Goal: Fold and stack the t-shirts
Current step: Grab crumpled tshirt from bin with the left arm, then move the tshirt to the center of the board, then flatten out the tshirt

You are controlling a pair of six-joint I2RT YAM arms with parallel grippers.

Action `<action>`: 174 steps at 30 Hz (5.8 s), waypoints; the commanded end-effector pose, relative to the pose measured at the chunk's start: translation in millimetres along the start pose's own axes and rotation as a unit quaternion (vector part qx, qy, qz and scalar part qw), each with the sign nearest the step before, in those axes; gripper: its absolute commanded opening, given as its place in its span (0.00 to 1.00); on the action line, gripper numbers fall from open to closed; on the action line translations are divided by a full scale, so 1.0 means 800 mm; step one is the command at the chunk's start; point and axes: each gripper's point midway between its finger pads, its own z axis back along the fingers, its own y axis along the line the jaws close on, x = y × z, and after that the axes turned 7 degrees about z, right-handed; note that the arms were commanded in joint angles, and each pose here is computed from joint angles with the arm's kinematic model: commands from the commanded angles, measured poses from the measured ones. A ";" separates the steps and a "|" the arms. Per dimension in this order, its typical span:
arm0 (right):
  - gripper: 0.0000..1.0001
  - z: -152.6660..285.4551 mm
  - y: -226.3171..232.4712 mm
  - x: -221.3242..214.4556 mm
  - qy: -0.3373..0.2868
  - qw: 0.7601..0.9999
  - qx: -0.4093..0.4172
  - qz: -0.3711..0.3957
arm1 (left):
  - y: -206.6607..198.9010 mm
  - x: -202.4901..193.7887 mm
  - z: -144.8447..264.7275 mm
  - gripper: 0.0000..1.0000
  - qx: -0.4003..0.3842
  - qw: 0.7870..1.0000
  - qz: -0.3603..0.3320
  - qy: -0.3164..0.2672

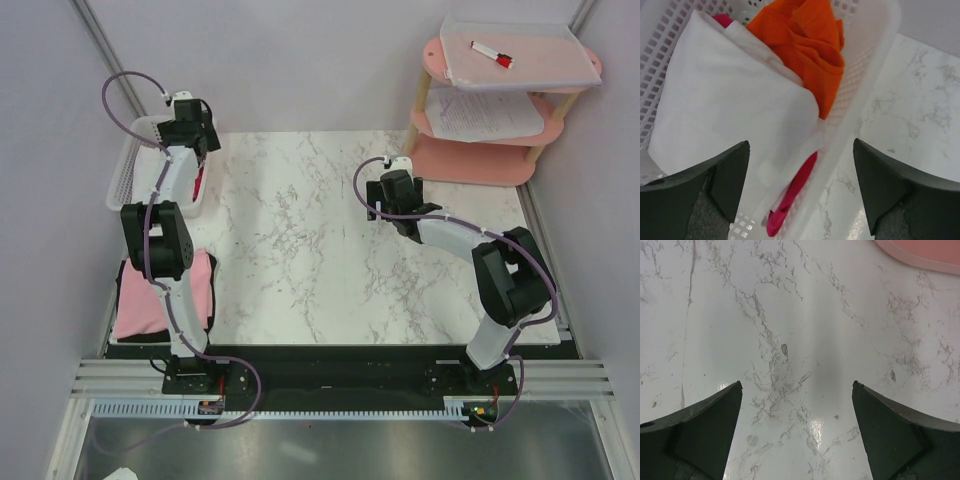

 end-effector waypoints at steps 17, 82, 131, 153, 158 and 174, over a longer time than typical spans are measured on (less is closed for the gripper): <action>0.98 -0.018 0.017 -0.007 0.011 0.999 0.027 -0.014 | 0.036 -0.037 -0.039 0.87 -0.020 0.994 0.072 0.074; 0.98 -0.014 -0.040 -0.008 0.024 0.997 -0.004 -0.069 | -0.257 -0.205 0.245 0.02 -0.435 0.858 0.036 0.271; 0.98 -0.028 -0.040 -0.028 0.046 0.996 -0.001 -0.076 | -0.297 -0.293 0.279 0.61 -0.155 0.918 -0.365 0.009; 0.98 -0.024 -0.054 -0.029 0.048 0.993 0.002 -0.110 | -0.268 -0.057 0.391 0.05 -0.153 0.933 -0.288 -0.148; 0.98 -0.022 -0.057 -0.031 0.049 0.993 0.003 -0.112 | -0.284 -0.101 0.398 0.12 -0.231 0.917 -0.313 -0.086; 0.98 -0.028 -0.047 -0.037 0.057 0.991 0.026 -0.118 | -0.215 -0.237 0.345 0.28 -0.347 0.910 -0.126 0.187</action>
